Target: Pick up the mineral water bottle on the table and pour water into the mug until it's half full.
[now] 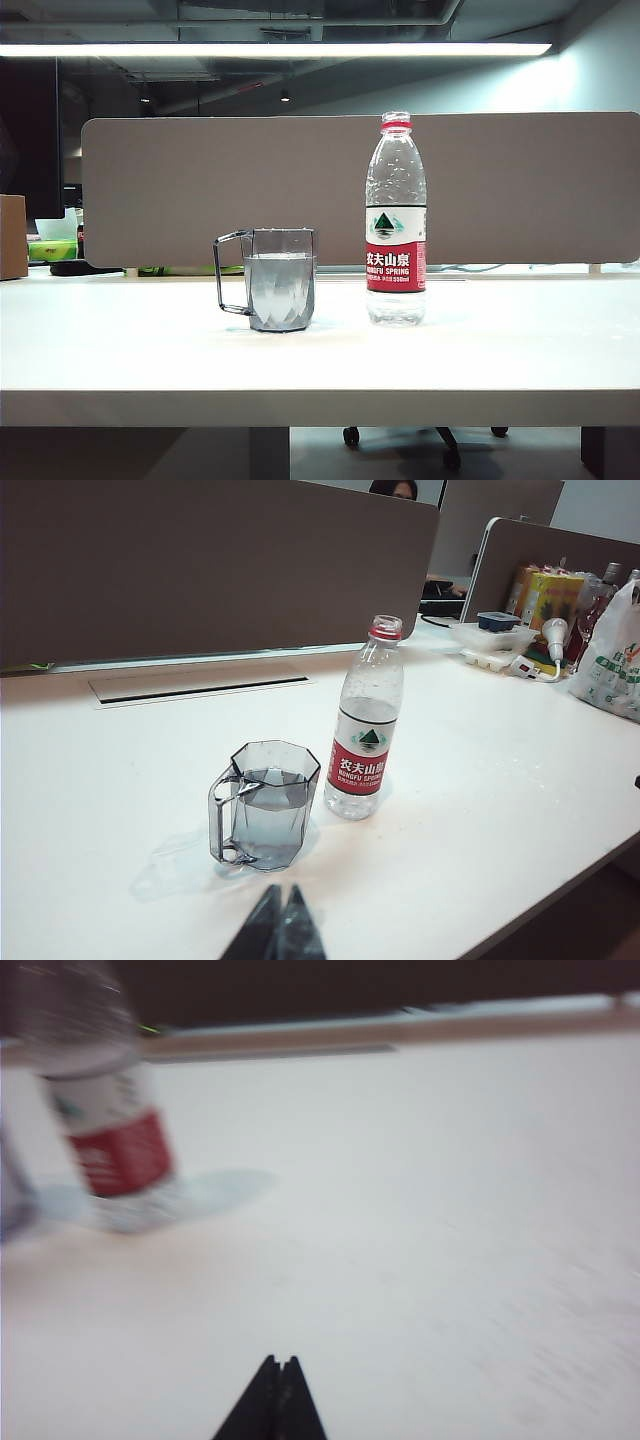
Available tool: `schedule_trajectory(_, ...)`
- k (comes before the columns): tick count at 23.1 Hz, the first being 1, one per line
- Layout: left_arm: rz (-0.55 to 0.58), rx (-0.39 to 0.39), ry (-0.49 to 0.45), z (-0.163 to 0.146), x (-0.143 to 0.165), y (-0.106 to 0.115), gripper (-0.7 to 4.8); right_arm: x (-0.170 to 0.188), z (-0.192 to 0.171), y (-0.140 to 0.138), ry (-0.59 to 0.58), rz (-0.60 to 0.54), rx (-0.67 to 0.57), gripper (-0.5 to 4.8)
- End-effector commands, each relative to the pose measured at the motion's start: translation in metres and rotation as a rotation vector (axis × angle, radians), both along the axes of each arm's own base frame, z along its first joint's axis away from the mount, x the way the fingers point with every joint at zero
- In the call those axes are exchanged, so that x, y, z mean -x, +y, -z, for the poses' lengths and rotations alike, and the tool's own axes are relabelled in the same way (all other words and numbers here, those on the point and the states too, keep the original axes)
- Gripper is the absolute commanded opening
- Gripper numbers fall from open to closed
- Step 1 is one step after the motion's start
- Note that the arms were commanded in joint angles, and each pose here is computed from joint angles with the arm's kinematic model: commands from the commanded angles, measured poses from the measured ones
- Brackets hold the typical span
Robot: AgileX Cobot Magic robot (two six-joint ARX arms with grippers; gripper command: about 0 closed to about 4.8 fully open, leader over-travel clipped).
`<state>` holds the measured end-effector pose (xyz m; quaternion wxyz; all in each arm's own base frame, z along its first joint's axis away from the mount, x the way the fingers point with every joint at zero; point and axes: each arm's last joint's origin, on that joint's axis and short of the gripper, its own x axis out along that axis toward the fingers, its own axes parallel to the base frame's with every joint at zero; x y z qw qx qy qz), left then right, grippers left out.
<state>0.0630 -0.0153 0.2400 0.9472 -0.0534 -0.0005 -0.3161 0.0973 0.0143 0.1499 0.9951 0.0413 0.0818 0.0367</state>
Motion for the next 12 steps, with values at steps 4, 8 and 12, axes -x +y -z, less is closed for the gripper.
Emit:
schedule_trajectory(4, 0.004, -0.002, -0.011, -0.0013, 0.0005, -0.0002, -0.05, 0.0016, 0.002, -0.0093, 0.009, 0.126, 0.013, -0.05)
schedule_trajectory(8, 0.004, -0.002, -0.012, -0.0013, 0.0007, -0.0002, -0.05, 0.0015, 0.002, -0.0103, 0.009, 0.135, 0.012, -0.05)
schedule_trajectory(12, 0.004, -0.002, -0.012, -0.0013, 0.0007, -0.0002, -0.05, 0.0015, 0.002, -0.0103, 0.009, 0.135, 0.012, -0.05)
